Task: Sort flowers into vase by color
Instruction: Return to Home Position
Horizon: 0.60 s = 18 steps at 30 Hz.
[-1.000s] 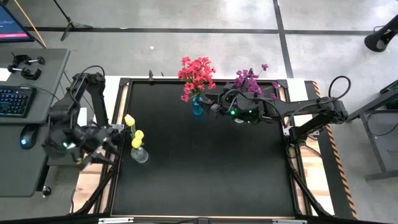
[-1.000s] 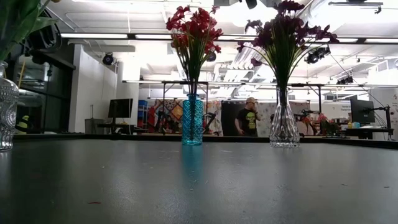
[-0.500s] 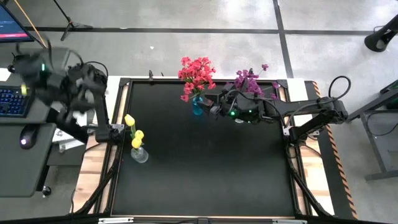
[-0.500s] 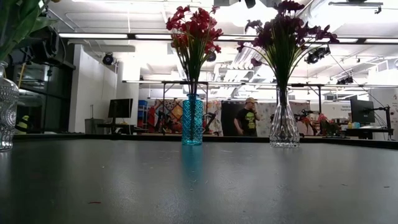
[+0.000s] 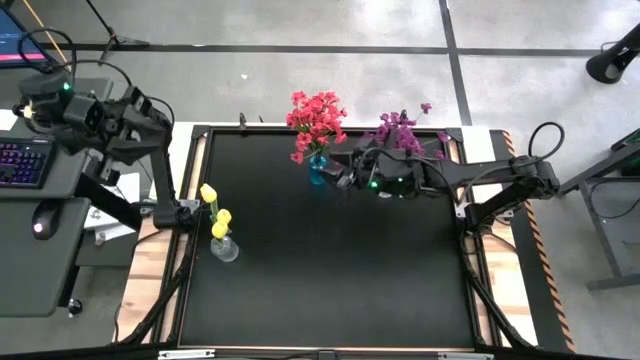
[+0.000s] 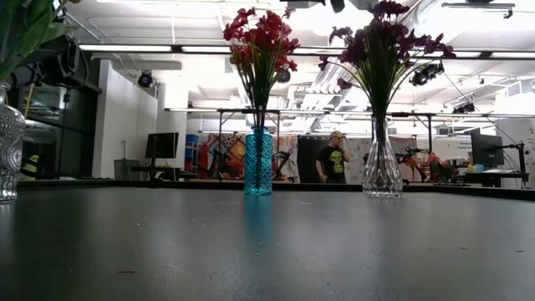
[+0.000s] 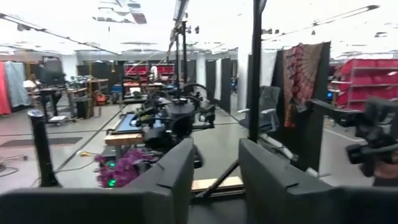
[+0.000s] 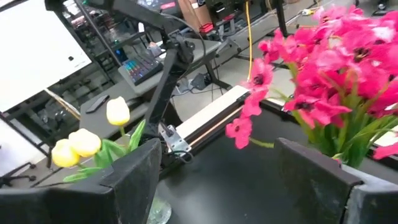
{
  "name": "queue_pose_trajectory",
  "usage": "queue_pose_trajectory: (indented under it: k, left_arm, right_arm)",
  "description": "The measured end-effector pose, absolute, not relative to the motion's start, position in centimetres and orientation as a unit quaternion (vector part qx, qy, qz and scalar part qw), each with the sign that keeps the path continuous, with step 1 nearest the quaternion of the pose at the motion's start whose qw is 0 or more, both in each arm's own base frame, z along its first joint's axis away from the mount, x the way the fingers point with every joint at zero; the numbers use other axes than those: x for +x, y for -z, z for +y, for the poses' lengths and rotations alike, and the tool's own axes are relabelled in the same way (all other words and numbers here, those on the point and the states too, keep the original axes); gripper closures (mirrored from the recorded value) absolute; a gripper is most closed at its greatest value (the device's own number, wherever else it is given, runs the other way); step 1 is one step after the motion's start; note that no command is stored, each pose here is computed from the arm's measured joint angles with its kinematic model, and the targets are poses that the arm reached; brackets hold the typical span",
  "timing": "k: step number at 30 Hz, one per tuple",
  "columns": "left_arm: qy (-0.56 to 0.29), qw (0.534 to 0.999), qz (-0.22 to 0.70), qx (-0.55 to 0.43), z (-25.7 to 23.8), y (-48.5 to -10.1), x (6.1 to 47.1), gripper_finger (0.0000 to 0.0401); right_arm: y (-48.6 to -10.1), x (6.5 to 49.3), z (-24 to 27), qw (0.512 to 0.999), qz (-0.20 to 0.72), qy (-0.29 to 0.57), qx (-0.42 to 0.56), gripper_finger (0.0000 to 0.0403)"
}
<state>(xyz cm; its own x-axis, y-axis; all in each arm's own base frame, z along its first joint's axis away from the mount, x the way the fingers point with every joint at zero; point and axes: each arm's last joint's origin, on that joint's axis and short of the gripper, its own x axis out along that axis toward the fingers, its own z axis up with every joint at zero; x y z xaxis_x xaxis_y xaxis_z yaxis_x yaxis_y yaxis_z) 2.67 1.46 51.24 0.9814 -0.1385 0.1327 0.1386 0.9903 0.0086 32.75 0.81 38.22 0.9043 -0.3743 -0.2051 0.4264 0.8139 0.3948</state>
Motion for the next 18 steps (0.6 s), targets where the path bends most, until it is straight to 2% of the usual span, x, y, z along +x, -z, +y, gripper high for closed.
queue_pose_trajectory:
  k: [7,18]
  left_arm:
    - [0.075,0.995,-0.064,0.002,-1.4,-49.3,2.9,0.039]
    - [0.099,0.987,-0.125,-0.01,-8.0,-49.3,4.4,0.0401]
  right_arm:
    - [-38.2,32.8,-0.6,0.946,0.054,0.231,0.222,0.0105]
    - [-38.3,32.7,-2.5,0.94,0.047,0.247,0.231,0.0105]
